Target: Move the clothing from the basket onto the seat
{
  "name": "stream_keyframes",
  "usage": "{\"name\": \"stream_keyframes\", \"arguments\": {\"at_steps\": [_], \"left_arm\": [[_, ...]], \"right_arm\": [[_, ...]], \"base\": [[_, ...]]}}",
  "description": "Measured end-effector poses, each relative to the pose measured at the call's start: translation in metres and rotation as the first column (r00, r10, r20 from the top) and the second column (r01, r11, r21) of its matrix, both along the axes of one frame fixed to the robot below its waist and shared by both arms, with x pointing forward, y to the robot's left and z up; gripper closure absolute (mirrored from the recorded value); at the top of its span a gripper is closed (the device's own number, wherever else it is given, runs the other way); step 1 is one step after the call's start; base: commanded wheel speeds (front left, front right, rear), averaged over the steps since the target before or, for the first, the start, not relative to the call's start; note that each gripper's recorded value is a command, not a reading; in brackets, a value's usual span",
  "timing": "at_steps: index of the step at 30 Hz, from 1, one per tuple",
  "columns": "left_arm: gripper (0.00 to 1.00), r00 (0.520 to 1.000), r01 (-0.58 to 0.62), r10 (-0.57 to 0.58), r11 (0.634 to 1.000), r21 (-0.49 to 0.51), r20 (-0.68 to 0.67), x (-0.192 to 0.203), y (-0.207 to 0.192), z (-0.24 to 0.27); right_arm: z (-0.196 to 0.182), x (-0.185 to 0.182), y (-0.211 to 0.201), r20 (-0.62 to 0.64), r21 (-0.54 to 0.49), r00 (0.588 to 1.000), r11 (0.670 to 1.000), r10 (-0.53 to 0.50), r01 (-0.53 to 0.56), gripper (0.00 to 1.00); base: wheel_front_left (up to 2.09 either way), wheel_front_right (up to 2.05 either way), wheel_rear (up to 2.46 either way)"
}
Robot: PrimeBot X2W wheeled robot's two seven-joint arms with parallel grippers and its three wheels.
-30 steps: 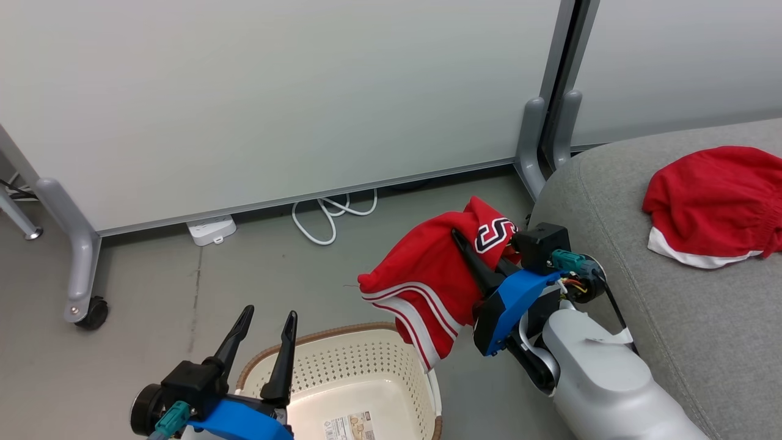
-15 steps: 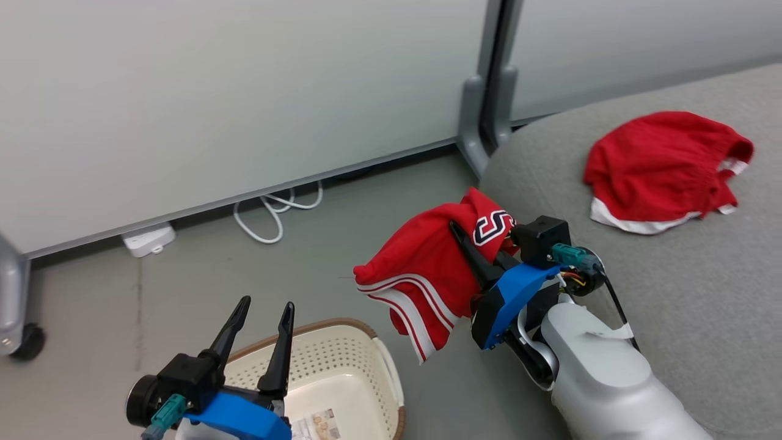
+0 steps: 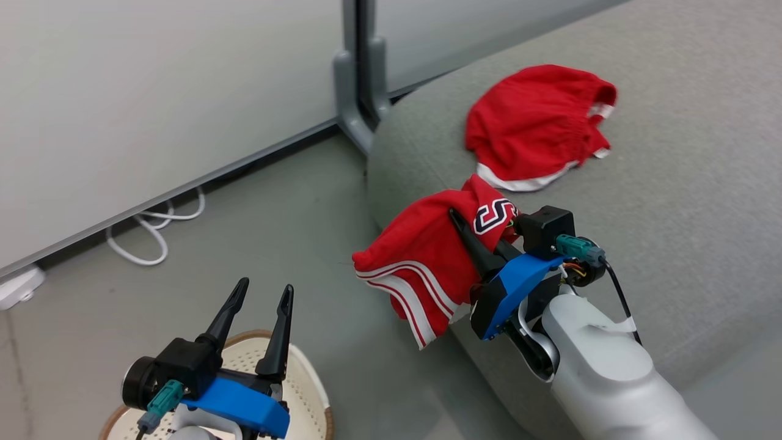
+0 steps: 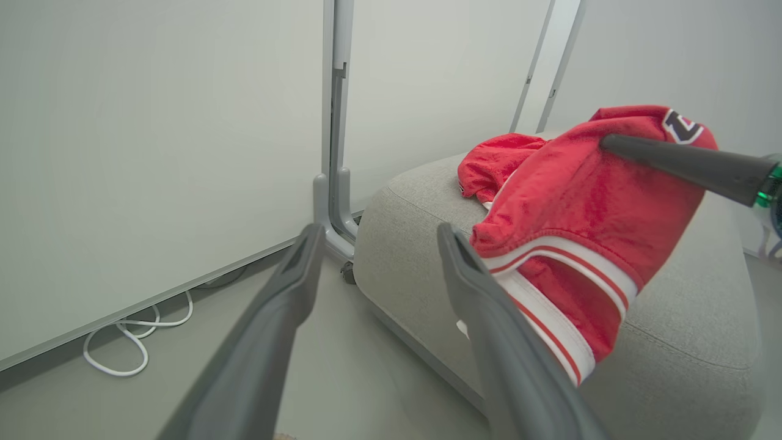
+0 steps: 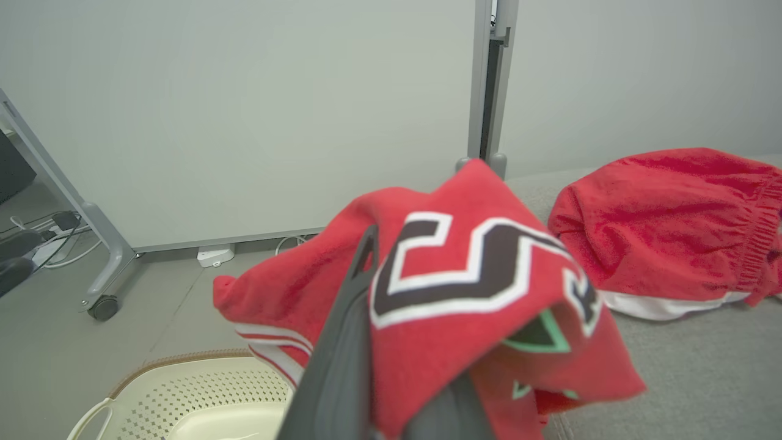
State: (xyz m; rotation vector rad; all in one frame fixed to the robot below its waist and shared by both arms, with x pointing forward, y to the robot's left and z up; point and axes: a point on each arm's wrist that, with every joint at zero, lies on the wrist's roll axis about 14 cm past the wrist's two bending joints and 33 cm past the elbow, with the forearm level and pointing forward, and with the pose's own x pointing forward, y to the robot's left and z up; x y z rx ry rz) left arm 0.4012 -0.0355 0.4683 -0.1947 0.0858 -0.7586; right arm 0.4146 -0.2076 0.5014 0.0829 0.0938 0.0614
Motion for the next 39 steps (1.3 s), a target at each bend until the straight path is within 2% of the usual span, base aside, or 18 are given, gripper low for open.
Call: {"name": "stream_keyframes", "arguments": {"at_steps": [10,25,33,39], "left_arm": [[0.0,0.989,0.145,-0.145,0.989,-0.011,-0.014,-0.002,-0.048,-0.009],[0.0,0.989,0.145,-0.145,0.989,-0.014,-0.024,0.004,-0.048,-0.014],[0.0,0.991,0.133,-0.134,0.991,-0.006,-0.011,0.028,-0.04,-0.026],[0.0,0.992,0.129,-0.129,0.992,0.002,-0.008,0.05,-0.029,-0.044]], "right_arm": [[-0.011,-0.023,-0.048,-0.032,0.004,0.989,0.989,-0.145,0.146,1.0],[-0.017,-0.025,-0.055,-0.044,0.008,0.984,0.985,-0.171,0.171,1.0],[0.029,0.029,-0.1,0.057,-0.018,0.963,0.964,-0.263,0.265,1.0],[0.077,0.071,-0.163,0.174,-0.089,0.917,0.921,-0.36,0.378,1.0]], "base": [[0.0,0.0,0.0],[0.0,0.0,0.0],[0.0,0.0,0.0],[0.0,0.0,0.0]]}}
